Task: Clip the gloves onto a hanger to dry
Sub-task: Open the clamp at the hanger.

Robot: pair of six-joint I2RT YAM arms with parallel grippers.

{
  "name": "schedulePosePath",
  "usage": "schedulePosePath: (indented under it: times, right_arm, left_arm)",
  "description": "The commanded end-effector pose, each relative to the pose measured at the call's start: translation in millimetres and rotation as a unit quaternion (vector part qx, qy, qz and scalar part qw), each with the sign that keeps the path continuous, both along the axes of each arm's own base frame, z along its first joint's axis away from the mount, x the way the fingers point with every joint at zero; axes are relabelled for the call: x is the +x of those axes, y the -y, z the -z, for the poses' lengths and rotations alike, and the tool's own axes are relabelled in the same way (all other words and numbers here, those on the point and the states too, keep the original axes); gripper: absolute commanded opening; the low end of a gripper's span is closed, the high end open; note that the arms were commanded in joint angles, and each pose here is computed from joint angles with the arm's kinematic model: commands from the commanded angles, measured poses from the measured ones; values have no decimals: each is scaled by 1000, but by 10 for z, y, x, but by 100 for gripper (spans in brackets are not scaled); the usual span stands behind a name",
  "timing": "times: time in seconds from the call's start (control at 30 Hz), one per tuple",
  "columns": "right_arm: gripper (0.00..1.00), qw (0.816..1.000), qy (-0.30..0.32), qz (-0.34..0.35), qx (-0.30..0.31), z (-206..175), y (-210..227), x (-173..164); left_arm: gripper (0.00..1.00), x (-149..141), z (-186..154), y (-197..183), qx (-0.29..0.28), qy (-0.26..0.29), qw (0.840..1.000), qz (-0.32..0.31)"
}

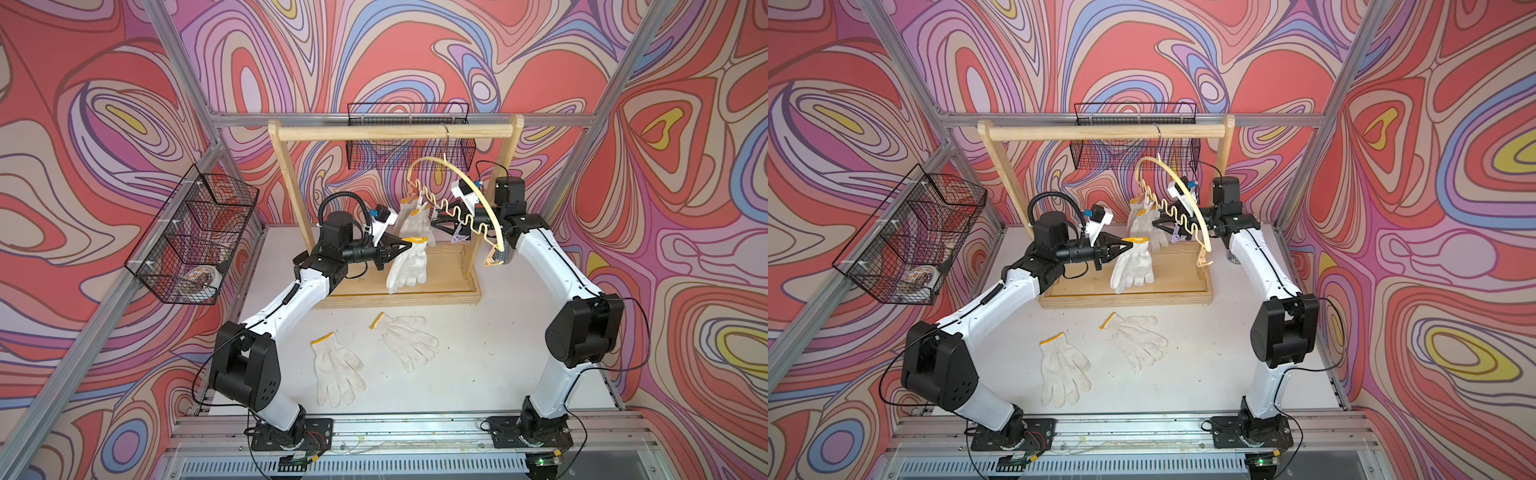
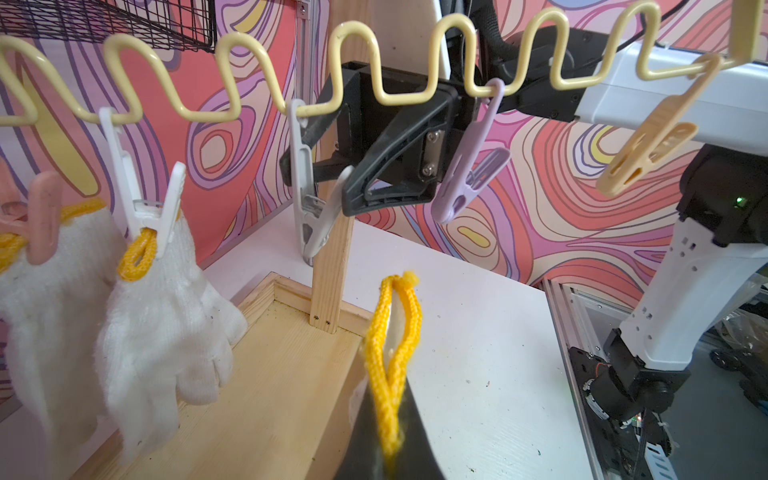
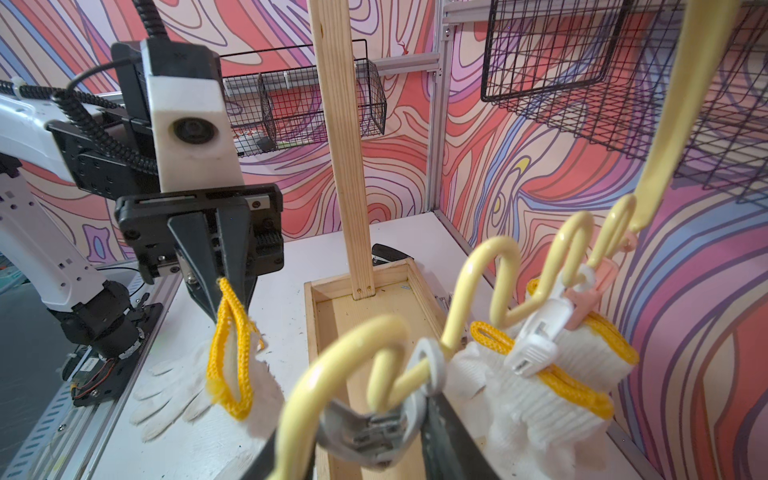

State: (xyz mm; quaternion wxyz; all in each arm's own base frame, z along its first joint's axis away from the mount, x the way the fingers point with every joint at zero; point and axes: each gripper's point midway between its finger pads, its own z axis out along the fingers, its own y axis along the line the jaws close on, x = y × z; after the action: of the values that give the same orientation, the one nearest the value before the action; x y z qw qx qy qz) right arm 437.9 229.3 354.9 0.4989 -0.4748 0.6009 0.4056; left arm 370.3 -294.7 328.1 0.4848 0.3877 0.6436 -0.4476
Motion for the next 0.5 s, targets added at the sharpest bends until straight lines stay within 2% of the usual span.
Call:
schedulePosePath:
  times: [0.0,0.27,0.47]
  right_arm:
    - [40,1000,-7,-2,2,12,-32,26]
    - [30,1000,0,-1,9,-69,-30,2]
    - [15,1000,0,1,15,-143,-22,-22]
  left_arm:
    - [0,-26,-39,0,-6,9,1000,11]
    - [0,5,-12,-7,-2,11,1000,5]
    - [0,68,35,-10,11,17,1000,-4]
